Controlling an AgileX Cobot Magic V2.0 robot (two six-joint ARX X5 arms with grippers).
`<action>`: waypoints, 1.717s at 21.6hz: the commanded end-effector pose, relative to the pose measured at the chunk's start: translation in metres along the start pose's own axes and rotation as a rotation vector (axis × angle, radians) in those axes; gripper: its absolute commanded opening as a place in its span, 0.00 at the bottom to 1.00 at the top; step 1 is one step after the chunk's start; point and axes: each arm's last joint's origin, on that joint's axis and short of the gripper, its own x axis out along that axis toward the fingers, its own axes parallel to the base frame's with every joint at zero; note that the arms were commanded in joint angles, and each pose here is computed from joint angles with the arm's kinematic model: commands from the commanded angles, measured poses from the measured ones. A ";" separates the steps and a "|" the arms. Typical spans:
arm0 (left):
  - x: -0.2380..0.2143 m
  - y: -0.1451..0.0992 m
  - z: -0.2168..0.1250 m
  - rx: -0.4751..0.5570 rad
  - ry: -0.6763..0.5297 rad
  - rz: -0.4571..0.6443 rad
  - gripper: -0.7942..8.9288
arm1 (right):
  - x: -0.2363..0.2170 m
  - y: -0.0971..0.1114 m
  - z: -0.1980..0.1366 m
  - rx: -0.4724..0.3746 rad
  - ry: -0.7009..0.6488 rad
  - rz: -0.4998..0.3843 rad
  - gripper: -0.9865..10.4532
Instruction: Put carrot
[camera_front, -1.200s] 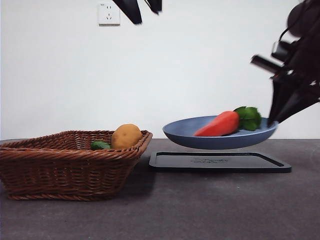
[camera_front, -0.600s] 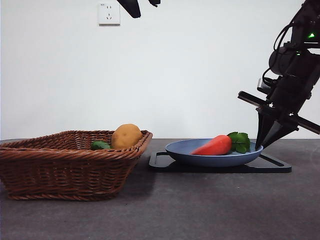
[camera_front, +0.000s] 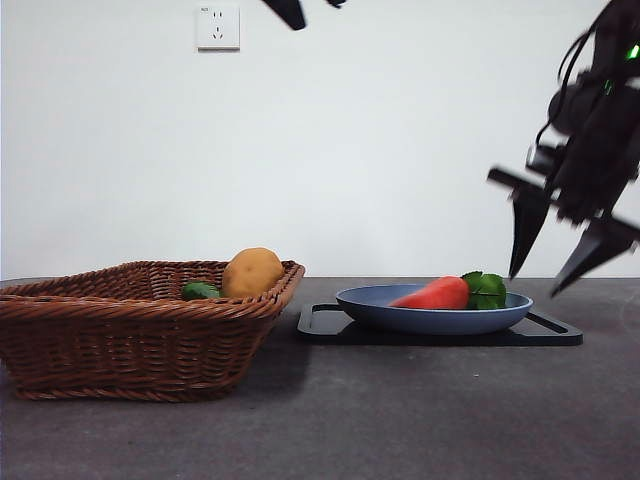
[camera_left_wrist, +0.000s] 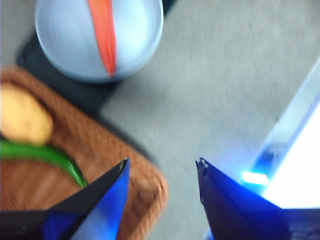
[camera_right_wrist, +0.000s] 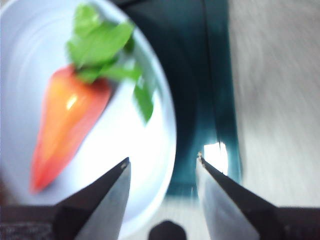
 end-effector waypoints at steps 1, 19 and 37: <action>0.002 0.003 0.011 0.077 -0.072 0.016 0.31 | -0.030 0.010 -0.004 -0.020 -0.020 0.002 0.29; -0.019 0.119 0.005 -0.169 -0.291 0.207 0.09 | -0.180 0.101 -0.169 -0.535 -0.576 -0.092 0.09; -0.085 0.088 -0.117 -0.242 -0.560 0.371 0.09 | -0.134 0.059 -0.216 -0.574 -0.783 -0.018 0.09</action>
